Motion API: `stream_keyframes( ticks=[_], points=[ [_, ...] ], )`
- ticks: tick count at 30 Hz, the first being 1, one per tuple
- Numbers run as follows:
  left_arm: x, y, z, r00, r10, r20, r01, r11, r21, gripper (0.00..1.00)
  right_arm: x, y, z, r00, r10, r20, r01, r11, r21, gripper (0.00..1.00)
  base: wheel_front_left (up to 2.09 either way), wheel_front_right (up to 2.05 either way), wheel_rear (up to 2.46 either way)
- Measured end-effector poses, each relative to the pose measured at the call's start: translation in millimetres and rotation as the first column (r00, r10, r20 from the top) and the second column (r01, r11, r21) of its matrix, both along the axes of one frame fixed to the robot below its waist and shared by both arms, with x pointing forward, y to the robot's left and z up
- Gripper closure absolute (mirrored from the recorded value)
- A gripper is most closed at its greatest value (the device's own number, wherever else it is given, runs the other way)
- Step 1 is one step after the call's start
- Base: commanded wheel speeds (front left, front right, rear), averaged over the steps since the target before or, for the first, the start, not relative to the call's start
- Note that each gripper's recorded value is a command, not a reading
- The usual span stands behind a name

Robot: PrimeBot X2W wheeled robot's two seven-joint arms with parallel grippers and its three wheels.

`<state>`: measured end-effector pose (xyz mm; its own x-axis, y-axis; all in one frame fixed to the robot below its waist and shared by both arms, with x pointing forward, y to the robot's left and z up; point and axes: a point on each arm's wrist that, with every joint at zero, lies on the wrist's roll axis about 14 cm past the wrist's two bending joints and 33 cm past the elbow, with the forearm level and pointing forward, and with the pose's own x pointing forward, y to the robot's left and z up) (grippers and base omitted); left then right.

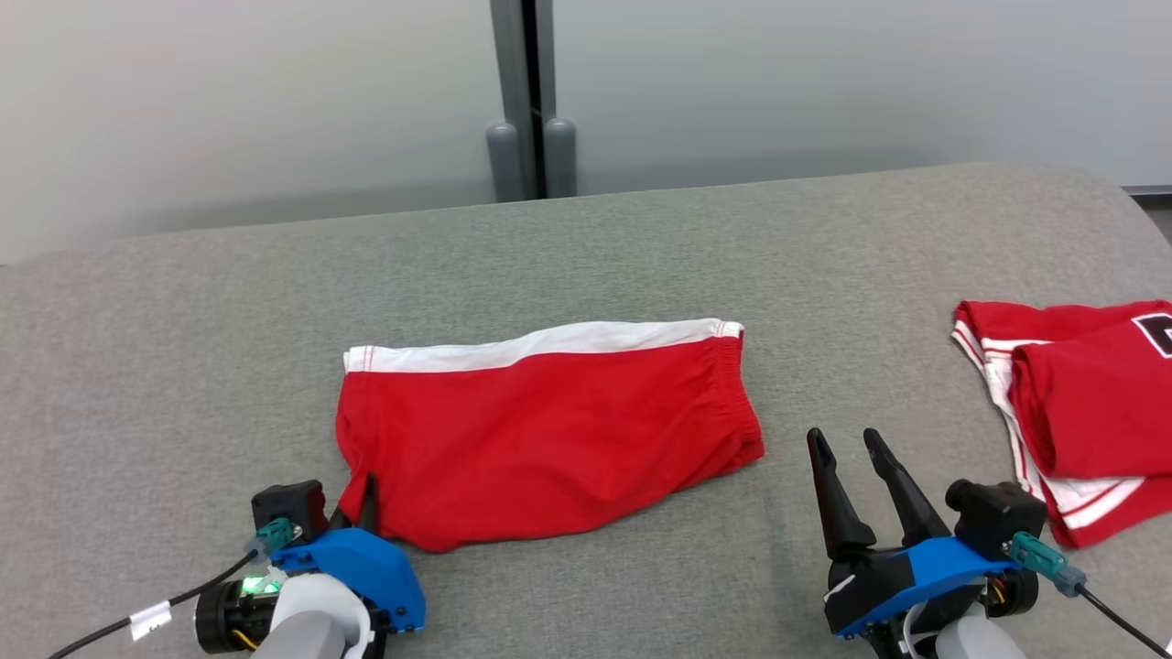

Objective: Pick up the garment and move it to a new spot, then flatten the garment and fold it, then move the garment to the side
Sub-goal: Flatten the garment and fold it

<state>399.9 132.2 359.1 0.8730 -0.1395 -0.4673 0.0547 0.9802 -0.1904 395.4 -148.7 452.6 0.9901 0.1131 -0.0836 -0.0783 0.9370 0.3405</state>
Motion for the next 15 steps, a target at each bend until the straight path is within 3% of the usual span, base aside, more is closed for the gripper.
stream_keyframes(
  ticks=[1,2,3,4,15],
  points=[
    [-3.0,0.3,0.7,1.000,0.000,0.007,0.000,1.000,0.005,1.00,0.3,2.4,-1.0,1.000,0.007,-0.003,-0.007,1.000,0.001,0.00,0.00,0.00,0.00],
    [-3.3,0.6,3.9,1.000,0.006,0.021,-0.007,1.000,0.005,0.93,0.9,5.9,-1.6,1.000,0.017,-0.004,-0.017,1.000,0.001,0.00,0.00,0.00,0.00],
    [-2.4,0.4,8.2,0.999,0.007,0.039,-0.008,1.000,0.010,0.51,1.9,9.0,-2.0,1.000,0.025,-0.005,-0.025,1.000,0.002,0.00,0.00,0.00,0.00],
    [-2.7,-0.2,11.4,0.999,0.005,0.053,-0.006,1.000,0.012,0.00,3.1,11.9,-2.4,0.999,0.034,-0.006,-0.034,0.999,0.003,0.00,0.00,0.00,0.00],
    [-8.3,3.6,21.4,0.992,0.006,0.124,-0.010,1.000,0.030,0.00,43.9,42.3,-10.7,0.992,0.122,-0.032,-0.123,0.992,-0.020,0.00,0.00,0.00,0.00]
  ],
)
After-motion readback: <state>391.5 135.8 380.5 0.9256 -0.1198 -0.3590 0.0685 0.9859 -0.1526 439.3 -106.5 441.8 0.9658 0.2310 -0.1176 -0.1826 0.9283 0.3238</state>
